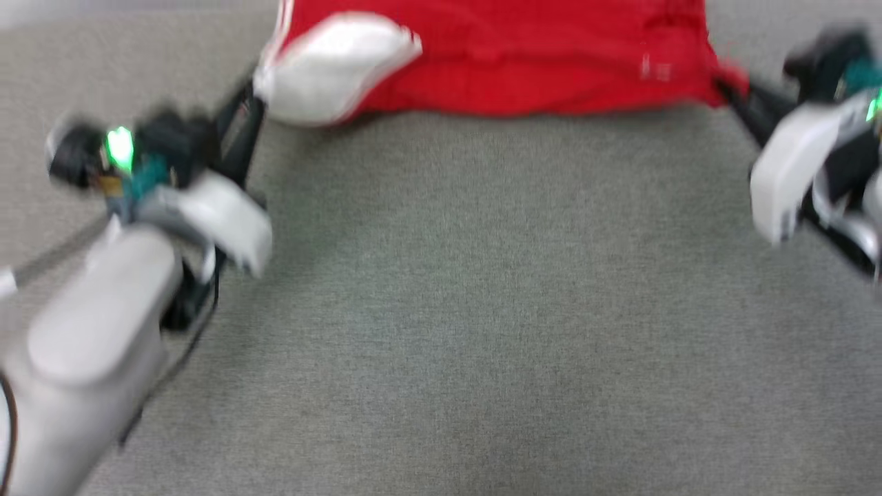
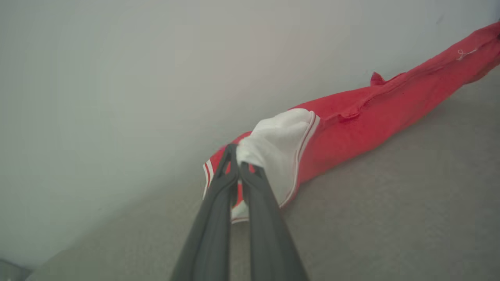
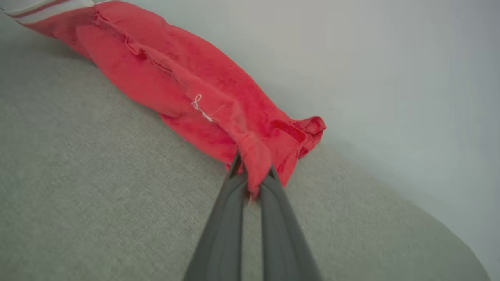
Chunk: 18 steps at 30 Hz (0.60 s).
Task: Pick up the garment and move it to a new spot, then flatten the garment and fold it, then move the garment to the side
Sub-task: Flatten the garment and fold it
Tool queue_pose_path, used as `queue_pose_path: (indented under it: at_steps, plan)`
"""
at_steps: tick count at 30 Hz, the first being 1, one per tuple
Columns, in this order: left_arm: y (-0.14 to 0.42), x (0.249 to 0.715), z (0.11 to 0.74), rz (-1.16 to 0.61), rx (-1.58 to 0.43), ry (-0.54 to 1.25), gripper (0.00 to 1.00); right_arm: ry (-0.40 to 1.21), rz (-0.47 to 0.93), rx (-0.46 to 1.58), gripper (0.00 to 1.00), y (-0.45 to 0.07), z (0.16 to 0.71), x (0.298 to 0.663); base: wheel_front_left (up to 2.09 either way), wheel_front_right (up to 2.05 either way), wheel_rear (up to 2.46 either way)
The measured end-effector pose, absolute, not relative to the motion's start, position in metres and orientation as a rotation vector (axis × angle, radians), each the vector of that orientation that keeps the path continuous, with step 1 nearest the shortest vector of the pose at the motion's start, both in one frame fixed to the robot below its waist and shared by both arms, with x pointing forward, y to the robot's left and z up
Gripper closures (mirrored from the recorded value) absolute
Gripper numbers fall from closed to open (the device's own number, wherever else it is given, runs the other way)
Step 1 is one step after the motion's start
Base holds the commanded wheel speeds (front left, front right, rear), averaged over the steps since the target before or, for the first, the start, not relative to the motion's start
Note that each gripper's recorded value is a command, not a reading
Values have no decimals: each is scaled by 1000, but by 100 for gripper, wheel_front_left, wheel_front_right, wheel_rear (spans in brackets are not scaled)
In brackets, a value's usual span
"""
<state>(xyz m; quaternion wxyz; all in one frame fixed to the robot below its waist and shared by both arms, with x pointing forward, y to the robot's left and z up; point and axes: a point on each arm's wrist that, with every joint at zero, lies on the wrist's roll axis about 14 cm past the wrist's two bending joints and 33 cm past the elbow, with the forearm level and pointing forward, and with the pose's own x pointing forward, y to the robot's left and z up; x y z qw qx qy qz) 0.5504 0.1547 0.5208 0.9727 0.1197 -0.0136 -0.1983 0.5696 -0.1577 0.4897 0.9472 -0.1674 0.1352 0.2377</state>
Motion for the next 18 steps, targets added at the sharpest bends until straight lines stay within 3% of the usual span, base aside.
queue_pose_path:
  at_steps: [9,18]
  plan:
    - [170,428,452,-380,140,209,100,452,498,-326,100,-183,442,476,0,0,0]
    - [165,326,423,-387,75,388,100,580,498,-298,100,-203,419,387,0,0,0]
